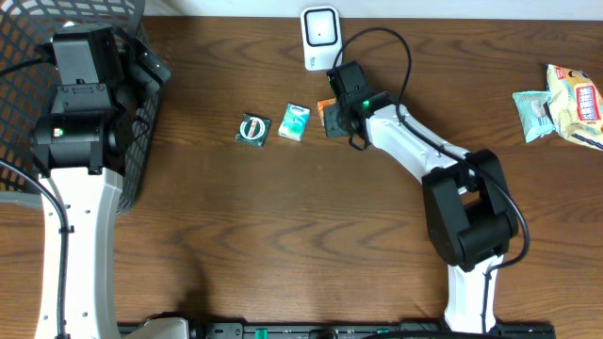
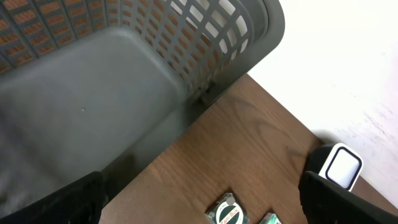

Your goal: Scan the item barcode

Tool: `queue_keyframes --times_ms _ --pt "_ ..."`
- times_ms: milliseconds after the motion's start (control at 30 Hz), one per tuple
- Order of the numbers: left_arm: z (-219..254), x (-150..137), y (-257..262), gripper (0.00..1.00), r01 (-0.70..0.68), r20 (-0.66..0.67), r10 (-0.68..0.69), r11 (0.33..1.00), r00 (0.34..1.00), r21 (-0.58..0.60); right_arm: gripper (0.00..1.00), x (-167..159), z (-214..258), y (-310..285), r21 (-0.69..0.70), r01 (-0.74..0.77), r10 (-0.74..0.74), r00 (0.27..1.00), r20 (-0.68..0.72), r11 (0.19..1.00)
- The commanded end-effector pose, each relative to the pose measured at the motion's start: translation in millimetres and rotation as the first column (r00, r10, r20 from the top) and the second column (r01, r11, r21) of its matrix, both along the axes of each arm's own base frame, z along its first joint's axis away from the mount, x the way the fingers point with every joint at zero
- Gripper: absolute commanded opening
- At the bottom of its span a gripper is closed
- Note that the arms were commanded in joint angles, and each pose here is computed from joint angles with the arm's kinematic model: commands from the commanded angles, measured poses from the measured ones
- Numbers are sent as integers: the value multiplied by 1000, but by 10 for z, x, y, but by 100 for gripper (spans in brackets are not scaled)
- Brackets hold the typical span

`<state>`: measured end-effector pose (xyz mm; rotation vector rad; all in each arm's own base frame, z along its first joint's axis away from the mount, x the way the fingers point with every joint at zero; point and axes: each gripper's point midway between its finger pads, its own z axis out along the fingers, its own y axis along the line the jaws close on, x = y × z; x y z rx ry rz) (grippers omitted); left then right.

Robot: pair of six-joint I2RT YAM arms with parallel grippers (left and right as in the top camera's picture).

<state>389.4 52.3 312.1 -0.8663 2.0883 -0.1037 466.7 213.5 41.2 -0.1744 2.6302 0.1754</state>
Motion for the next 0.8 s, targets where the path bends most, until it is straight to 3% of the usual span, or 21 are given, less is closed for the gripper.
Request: queue_keyframes --times_ms 0,133,267,533,767 --pt "22 -18 19 98 -14 6 14 1000 1000 -7 17 92 340 128 120 48 -53 998 41 992" --pt "22 -18 19 98 -14 6 14 1000 1000 -7 12 166 377 177 157 72 -83 994 66 985" --pt "22 -18 19 98 -14 6 14 1000 1000 -7 13 235 290 254 166 62 -77 993 87 984" --pt "22 -18 19 98 -14 6 14 1000 1000 -7 7 221 -200 293 137 62 -66 997 29 989" --pt "22 -18 19 98 -14 6 14 1000 1000 -7 5 97 -282 197 50 -3 4 1000 -9 999"
